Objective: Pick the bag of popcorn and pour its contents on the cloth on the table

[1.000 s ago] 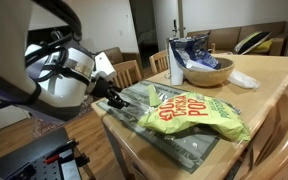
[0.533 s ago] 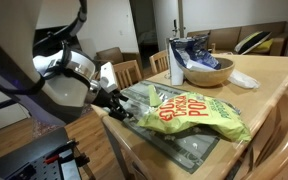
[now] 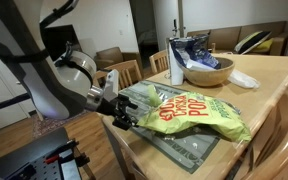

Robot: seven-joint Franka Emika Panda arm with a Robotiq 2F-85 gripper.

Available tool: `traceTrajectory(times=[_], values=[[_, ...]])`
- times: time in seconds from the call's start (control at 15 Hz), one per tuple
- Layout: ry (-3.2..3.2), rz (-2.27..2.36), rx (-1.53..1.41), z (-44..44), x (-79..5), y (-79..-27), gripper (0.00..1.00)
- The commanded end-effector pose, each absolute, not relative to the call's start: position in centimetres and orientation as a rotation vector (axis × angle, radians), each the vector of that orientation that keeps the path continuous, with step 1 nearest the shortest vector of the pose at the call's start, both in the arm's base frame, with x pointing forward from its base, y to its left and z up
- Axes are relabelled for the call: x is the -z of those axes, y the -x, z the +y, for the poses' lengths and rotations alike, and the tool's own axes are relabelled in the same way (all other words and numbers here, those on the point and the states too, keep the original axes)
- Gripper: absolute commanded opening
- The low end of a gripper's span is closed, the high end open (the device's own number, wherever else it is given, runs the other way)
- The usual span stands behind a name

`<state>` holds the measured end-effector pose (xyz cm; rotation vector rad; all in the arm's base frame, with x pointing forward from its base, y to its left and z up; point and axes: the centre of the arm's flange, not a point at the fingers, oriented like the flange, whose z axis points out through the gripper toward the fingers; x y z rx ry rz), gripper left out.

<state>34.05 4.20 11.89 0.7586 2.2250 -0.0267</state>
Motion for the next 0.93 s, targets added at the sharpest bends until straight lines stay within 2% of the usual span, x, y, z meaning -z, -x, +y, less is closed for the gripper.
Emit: traceTrajectory(times=[0.0,0.87], values=[[-0.724,2.184,0.120,4.6,-11.7,-34.0,1.00],[-0.603,2.062,0.235,5.0,-9.8,-34.2,1.00]])
